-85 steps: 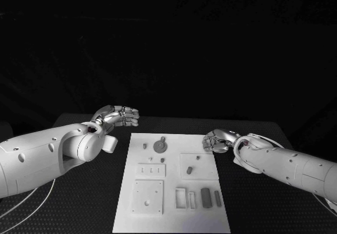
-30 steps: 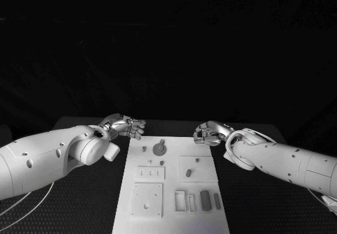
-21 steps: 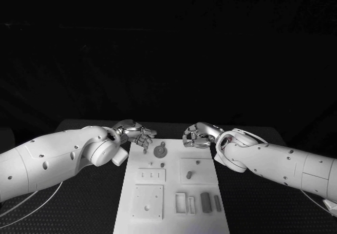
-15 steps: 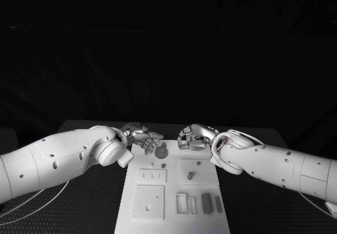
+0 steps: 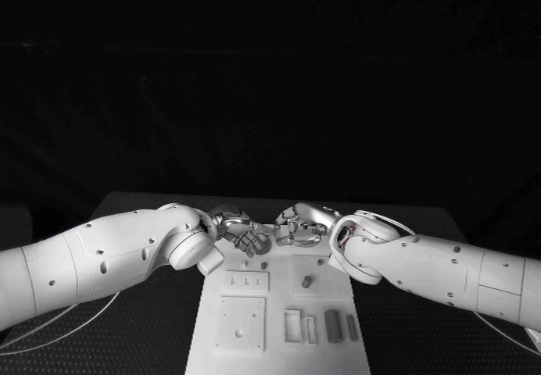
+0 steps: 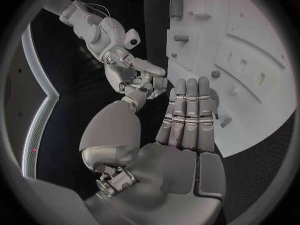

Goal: Assemble the parts on the task board

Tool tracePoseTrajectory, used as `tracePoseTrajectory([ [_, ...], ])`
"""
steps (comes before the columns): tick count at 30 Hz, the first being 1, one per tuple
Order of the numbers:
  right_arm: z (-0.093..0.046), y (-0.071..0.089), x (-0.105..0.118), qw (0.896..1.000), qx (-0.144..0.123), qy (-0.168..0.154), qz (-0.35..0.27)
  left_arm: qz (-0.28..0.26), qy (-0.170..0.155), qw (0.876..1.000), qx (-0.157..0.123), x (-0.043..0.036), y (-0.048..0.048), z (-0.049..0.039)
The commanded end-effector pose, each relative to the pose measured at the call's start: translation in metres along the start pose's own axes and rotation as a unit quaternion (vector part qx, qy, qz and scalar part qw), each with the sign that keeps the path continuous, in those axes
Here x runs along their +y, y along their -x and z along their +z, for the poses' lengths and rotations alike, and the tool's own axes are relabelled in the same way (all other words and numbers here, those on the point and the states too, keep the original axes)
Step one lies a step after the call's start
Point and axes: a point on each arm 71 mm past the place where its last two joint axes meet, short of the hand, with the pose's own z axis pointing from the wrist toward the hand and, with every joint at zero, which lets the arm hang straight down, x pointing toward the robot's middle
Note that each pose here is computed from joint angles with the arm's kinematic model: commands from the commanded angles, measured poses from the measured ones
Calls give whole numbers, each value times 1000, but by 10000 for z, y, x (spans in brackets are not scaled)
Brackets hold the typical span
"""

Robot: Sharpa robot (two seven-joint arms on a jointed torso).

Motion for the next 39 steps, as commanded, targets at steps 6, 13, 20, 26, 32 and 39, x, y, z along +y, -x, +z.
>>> tracePoseTrajectory([
  [6,25,-42,71,1000,13,7,-3,9,-4,1000,15,-38,-54,8],
  [13,43,-67,119,1000,18,13,-5,4,-11,1000,16,-61,-75,10],
  [20,48,-78,145,1000,19,16,-4,4,-11,1000,19,-71,-93,17],
  [26,53,-87,166,1000,21,19,-4,4,-10,1000,22,-72,-102,16],
  [32,61,-102,199,999,23,22,-3,0,-10,1000,18,-75,-94,24],
  [39,64,-100,185,1000,23,20,-3,0,-10,1000,19,-77,-98,27],
])
